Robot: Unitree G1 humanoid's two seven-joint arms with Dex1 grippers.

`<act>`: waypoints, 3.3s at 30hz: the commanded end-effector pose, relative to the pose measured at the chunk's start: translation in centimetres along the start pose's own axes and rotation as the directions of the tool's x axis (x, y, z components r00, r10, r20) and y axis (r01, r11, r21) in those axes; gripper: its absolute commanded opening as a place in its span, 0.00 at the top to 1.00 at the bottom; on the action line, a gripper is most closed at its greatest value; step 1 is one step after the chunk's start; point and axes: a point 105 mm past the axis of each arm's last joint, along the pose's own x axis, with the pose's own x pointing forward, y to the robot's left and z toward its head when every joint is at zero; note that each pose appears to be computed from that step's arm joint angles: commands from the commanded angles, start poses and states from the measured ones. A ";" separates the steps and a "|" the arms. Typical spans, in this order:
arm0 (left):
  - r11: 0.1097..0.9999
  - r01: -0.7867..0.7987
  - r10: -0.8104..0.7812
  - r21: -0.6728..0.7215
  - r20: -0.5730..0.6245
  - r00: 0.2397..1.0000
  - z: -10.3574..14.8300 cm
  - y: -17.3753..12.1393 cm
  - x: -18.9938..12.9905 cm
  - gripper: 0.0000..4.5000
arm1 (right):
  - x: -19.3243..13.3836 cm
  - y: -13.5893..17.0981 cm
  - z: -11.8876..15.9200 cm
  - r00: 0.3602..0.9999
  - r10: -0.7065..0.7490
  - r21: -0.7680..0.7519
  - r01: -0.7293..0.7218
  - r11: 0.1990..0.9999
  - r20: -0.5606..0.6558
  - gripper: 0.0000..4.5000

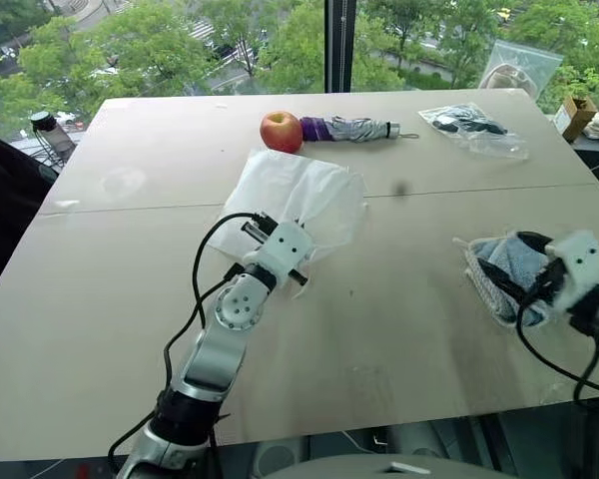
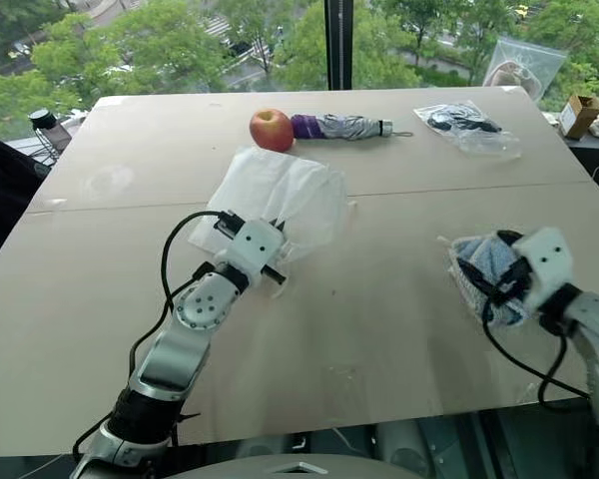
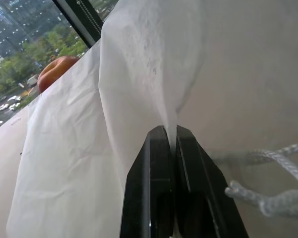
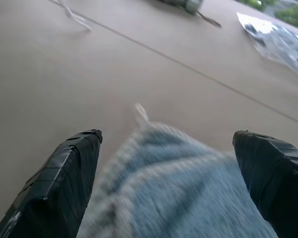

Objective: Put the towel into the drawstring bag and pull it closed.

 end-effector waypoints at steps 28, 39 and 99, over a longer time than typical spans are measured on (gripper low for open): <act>0.995 0.093 -0.094 0.030 0.016 0.995 1.8 0.0 -0.5 1.00 | 2.0 7.6 -7.8 0.859 0.350 0.523 -0.117 0.845 -0.374 0.27; 0.981 0.133 -0.127 -0.142 0.050 0.991 2.5 -1.1 -0.2 1.00 | 4.0 8.5 -0.8 0.926 0.376 0.676 -0.285 0.680 0.012 1.00; 0.705 0.547 -0.413 -0.451 0.366 0.834 6.6 -5.6 -3.3 1.00 | 7.7 15.6 9.3 0.759 0.609 0.537 -0.620 0.572 0.229 1.00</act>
